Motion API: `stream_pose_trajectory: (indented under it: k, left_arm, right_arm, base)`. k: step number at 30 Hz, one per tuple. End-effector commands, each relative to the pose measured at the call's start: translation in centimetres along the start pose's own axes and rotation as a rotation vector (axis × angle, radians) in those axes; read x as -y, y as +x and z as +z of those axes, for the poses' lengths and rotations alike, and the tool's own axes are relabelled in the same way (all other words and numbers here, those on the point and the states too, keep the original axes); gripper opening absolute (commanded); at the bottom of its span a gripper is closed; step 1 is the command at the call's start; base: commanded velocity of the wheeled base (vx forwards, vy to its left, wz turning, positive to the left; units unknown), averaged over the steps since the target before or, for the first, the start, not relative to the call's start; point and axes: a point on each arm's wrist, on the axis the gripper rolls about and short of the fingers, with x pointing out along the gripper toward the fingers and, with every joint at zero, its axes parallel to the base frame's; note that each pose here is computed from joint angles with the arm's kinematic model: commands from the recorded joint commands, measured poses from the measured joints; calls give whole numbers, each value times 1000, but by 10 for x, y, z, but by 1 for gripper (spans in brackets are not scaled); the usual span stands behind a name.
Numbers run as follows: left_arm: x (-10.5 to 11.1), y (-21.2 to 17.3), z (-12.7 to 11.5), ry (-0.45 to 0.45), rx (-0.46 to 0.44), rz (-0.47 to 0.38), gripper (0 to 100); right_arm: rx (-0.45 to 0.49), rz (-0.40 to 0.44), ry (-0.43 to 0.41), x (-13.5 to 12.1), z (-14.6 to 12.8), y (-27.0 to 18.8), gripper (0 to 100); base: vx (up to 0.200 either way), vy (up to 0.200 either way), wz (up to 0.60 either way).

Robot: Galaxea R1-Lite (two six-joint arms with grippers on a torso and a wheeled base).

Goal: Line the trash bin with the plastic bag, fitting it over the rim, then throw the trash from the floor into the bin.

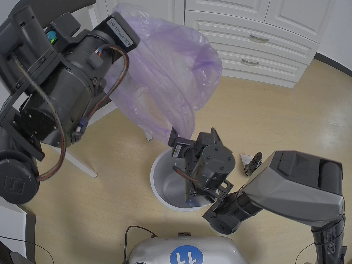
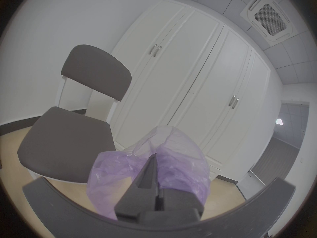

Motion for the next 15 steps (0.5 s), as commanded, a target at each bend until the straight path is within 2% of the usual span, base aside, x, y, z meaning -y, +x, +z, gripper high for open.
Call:
stream_pose_trajectory:
  k: [1, 7, 15]
  left_arm:
    - [-11, 4, 10, 15, 32, 32, 0]
    - [-33, 19, 15, 61, 60, 73, 0]
    - [-47, 27, 19, 103, 77, 104, 0]
  right_arm:
    - [50, -31, 24, 13, 28, 10, 100]
    - [51, -30, -6, 28, 41, 12, 100]
    - [73, -54, -23, 44, 45, 28, 100]
  base:
    - [0, 0, 0]
    - [0, 0, 0]
    - [0, 0, 0]
